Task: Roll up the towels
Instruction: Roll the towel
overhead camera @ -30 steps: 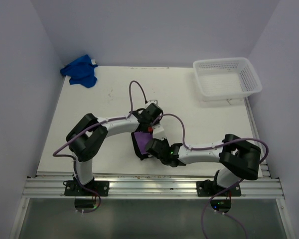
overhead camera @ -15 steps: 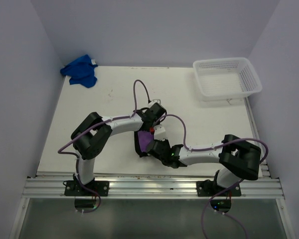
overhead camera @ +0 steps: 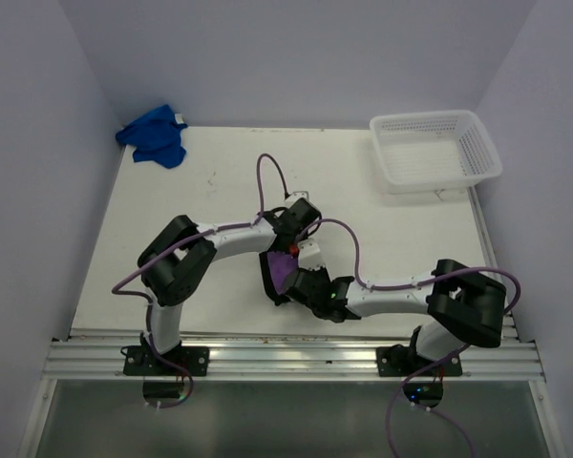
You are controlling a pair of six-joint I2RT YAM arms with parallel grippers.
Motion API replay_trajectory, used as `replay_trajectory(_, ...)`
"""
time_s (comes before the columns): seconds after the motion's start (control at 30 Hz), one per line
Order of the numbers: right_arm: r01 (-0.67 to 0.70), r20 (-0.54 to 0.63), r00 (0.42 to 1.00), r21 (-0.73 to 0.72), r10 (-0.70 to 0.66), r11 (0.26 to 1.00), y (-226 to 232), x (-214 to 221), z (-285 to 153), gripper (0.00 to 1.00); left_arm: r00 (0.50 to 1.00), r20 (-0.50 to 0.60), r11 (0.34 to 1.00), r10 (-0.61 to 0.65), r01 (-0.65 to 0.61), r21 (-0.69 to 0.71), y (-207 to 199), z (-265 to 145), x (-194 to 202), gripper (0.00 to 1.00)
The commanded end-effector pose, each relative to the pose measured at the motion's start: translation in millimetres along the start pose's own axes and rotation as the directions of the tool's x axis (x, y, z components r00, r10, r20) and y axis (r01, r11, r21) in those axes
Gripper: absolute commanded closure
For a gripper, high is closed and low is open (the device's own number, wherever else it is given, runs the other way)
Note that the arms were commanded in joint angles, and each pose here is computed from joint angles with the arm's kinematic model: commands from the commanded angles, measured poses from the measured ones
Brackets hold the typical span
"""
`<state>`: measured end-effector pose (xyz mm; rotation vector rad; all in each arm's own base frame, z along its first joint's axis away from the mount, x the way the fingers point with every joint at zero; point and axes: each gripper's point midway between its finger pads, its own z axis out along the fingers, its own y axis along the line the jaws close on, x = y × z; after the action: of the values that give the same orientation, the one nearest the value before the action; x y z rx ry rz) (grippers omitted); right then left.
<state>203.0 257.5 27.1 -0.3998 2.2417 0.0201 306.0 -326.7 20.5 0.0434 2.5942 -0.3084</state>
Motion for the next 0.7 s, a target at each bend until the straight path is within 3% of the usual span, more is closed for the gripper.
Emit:
replay_trajectory(0.0, 0.016, 0.018, 1.0, 0.053, -0.017, 0.998, -9, -14, -13, 1.0, 1.0, -0.007, 0.998, -0.03, 0.029, -0.048, 13, 2, 6, 1.0)
replay_trajectory(0.37, 0.143, 0.063, 0.986, 0.129, -0.152, 0.981, -15, -25, -28, 1.0, 0.974, 0.058, 0.972, -0.217, 0.21, 0.108, 25, -11, -15, 1.0)
replay_trajectory(0.67, 0.333, 0.096, 0.93, 0.181, -0.354, 0.925, 4, -20, -39, 1.0, 0.944, 0.105, 0.928, -0.313, 0.281, 0.244, 17, -24, -21, 1.0)
